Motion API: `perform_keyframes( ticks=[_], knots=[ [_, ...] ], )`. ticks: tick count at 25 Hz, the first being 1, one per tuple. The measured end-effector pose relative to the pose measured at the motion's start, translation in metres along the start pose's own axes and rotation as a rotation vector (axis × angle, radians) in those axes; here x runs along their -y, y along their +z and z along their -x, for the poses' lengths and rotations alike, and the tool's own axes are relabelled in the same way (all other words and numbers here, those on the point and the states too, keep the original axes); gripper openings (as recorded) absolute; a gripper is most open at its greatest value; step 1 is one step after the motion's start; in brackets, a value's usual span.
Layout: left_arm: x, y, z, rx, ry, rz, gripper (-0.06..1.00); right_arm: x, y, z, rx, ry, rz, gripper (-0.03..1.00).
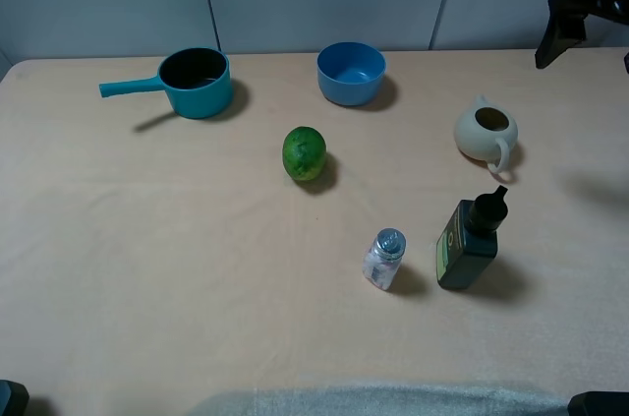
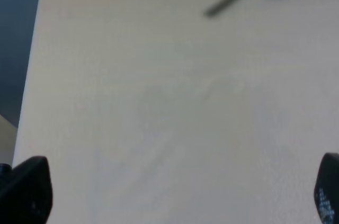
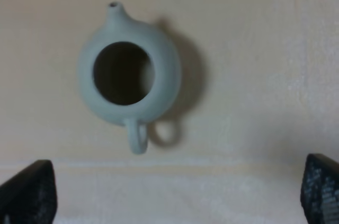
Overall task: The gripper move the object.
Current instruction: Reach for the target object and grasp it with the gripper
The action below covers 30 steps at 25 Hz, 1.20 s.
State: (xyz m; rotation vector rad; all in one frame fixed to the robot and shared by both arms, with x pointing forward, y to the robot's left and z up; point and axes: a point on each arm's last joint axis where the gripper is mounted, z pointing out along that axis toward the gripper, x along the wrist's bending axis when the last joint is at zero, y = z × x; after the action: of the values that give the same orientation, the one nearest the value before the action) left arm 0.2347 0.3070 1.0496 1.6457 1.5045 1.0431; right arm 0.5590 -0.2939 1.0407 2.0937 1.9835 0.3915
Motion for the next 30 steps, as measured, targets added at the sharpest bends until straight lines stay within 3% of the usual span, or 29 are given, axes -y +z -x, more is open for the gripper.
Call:
perform_keyframes(
  ticks=[11,30],
  knots=[
    [0.0,0.0,0.0,0.0,0.0,0.0,0.99,-0.01,0.045,0.018,-0.026,0.021,-0.028,0.69],
    [0.0,0.0,0.0,0.0,0.0,0.0,0.99,-0.011,0.116,0.019,-0.062,0.009,-0.116,0.69]
  ],
)
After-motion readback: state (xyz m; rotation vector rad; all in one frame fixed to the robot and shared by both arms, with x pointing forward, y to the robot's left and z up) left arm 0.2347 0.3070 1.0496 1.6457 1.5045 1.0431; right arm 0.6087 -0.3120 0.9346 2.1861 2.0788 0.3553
